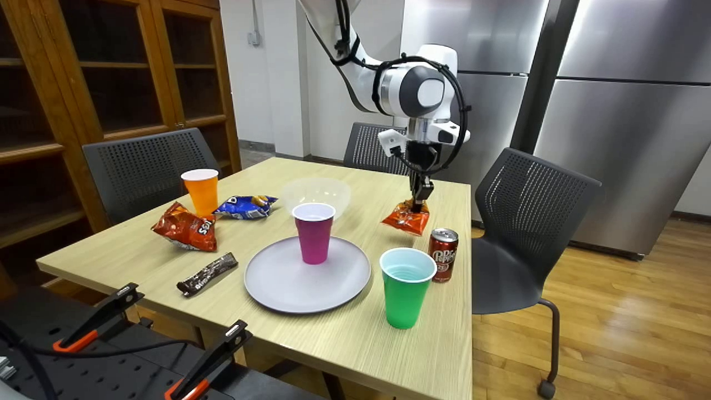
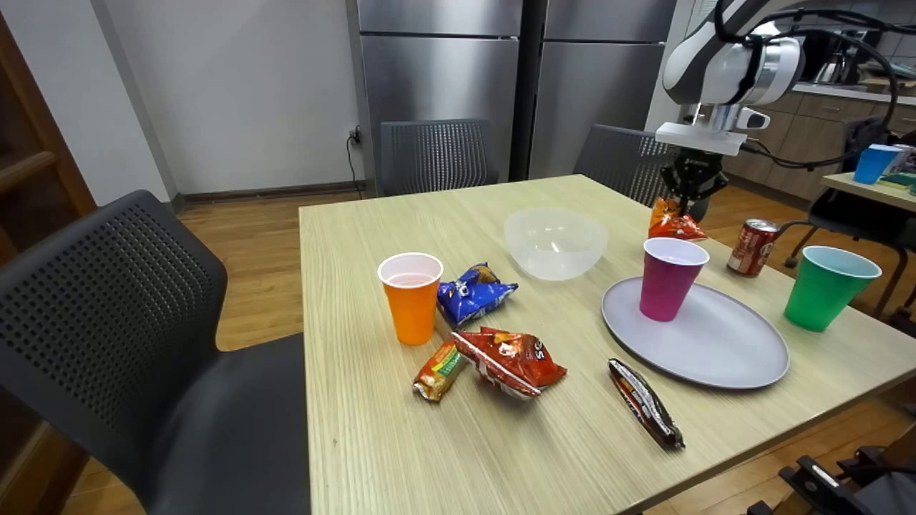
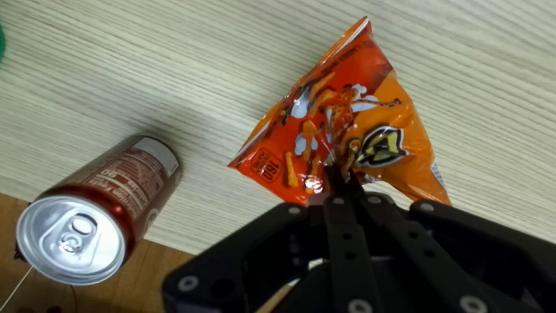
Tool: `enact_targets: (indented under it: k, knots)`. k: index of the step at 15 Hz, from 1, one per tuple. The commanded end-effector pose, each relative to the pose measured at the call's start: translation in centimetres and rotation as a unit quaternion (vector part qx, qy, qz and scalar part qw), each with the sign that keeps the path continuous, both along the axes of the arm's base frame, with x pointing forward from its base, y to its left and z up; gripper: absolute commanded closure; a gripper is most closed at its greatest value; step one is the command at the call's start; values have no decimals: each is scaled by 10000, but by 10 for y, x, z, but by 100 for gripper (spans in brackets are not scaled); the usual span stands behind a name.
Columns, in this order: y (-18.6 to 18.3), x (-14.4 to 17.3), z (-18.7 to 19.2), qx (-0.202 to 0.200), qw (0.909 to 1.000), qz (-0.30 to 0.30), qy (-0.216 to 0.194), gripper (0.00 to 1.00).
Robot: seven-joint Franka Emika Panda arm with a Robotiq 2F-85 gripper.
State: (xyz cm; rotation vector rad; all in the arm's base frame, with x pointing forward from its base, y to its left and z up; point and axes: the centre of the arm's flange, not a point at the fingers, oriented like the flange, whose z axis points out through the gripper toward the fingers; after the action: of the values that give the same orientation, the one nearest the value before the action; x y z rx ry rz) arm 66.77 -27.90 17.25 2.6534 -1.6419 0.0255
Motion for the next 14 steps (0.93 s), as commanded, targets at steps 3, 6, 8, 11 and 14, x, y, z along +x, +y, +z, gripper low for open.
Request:
enact_targets:
  k: [3,6,8,11,14]
  knots:
    - [25,1,40,121,9990,269,-349,100]
    - [39,0,55,147,9974,458,-531,100]
    - [52,-3,63,137,9958,618,-659,100]
    - [73,-12,72,134,9924,882,-851,100]
    - [94,-22,76,145,9888,1126,-969,100]
